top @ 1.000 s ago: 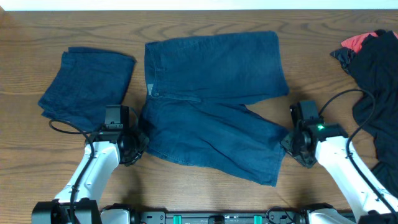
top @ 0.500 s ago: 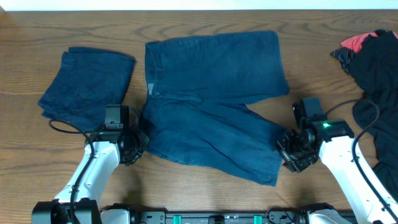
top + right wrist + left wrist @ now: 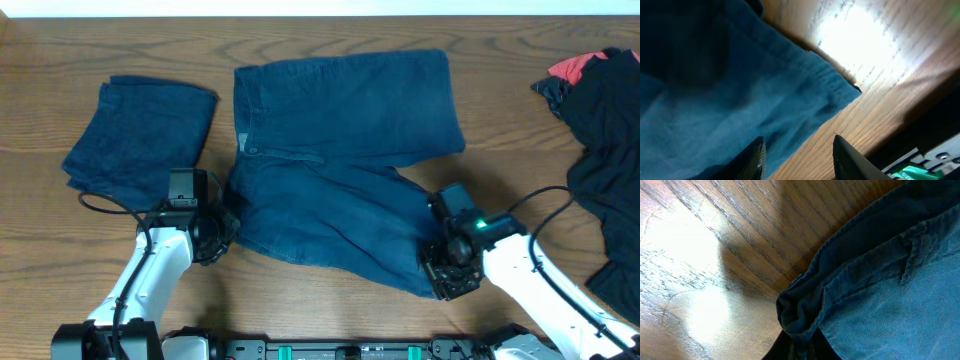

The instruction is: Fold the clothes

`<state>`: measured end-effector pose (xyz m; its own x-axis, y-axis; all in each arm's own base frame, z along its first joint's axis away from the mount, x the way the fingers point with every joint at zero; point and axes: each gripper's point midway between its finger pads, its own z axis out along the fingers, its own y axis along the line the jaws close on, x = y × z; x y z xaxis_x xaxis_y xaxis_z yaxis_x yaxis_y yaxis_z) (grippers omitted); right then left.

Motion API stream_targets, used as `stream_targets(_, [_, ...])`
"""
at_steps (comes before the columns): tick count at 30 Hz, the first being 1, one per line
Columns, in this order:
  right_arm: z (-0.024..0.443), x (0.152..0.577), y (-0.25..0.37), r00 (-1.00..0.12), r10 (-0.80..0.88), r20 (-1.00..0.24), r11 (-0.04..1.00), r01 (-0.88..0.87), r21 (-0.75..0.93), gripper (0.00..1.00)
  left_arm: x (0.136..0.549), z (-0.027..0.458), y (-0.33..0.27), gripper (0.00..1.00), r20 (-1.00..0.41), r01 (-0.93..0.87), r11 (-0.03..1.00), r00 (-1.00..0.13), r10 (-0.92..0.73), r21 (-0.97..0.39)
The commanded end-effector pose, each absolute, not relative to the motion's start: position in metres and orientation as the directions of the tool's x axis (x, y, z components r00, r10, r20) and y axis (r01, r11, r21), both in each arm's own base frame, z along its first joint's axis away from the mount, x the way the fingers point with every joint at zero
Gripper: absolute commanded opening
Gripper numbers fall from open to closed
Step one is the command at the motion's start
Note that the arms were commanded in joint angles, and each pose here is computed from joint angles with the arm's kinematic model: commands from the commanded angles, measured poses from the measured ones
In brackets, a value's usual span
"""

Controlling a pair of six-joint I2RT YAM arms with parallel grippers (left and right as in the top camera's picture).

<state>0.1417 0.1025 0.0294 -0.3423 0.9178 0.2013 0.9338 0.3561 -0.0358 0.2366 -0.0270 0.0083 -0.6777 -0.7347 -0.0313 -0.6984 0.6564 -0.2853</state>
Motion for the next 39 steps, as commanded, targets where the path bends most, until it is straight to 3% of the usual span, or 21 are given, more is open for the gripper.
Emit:
stream_targets(1, [0.026,0.140,0.101,-0.263,0.956,0.132,0.271,0.961,-0.048,0.44,0.235,0.006,-0.027,0.08,-0.023,-0.701,0.654,-0.677,-0.736,-0.284])
stream_targets(4, [0.025,0.137,0.104,-0.237,0.965,0.115,0.243,0.969,-0.050,0.51,0.235,0.006,-0.027,0.08,-0.023,-0.701,0.654,-0.677,-0.736,-0.284])
stream_targets(10, [0.024,0.135,0.104,-0.197,0.977,0.080,0.202,0.978,-0.052,0.52,0.235,0.006,-0.027,0.08,-0.023,-0.701,0.654,-0.677,-0.736,-0.284])
stream_targets(29, [-0.006,0.121,0.100,-0.170,0.981,0.096,0.176,0.983,-0.056,0.48,0.235,0.006,-0.027,0.08,-0.023,-0.701,0.654,-0.677,-0.736,-0.284])
stream_targets(35, [-0.007,0.132,0.091,-0.174,0.984,0.027,0.175,0.985,-0.007,0.49,0.235,0.006,-0.027,0.08,-0.023,-0.701,0.654,-0.677,-0.736,-0.284])
stream_targets(39, [-0.007,0.134,0.090,-0.175,0.984,0.023,0.175,0.985,-0.003,0.42,0.235,0.006,-0.027,0.08,-0.023,-0.701,0.654,-0.677,-0.736,-0.284])
